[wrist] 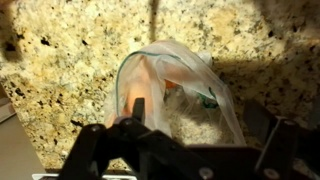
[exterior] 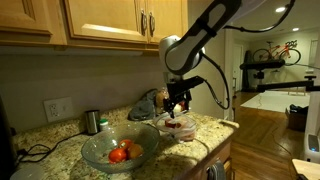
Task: Pick a peach from the bag and place it in the bowl
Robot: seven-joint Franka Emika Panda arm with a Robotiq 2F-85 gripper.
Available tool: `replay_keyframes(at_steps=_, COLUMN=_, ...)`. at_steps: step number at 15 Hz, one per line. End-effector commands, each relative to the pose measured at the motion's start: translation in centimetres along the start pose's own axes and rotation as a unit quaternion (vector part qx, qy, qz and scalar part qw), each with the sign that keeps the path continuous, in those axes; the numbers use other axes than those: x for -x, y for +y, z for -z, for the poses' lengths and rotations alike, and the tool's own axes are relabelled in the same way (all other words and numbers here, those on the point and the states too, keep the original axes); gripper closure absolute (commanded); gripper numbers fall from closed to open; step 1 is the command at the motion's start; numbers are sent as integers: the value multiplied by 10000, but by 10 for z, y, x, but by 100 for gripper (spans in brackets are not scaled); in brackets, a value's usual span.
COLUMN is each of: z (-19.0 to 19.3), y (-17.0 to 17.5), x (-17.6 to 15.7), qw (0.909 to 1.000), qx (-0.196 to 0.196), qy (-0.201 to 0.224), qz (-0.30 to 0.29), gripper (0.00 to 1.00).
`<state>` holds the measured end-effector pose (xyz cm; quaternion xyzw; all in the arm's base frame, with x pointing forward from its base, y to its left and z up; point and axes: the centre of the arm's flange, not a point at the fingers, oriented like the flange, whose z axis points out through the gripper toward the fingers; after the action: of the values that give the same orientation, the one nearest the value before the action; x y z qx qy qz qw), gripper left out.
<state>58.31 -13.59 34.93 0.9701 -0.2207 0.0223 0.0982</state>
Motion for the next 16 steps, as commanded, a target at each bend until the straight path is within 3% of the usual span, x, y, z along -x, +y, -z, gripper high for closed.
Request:
replay_keyframes(at_steps=1, z=-12, y=2, x=-12, qw=9990, qx=-196, qy=104, qz=-395, gripper=0)
replay_keyframes(at_steps=7, z=-32, y=6, x=-25, qw=9967, qx=-323, qy=172, qz=-722, gripper=0)
replay_keyframes(at_steps=9, z=-36, y=6, x=-28, qw=9964, qx=-320, qy=190, qz=-767, gripper=26)
replay_keyframes(at_steps=16, z=-41, y=8, x=-34, qw=9959, qx=-302, qy=196, qz=-835, gripper=72)
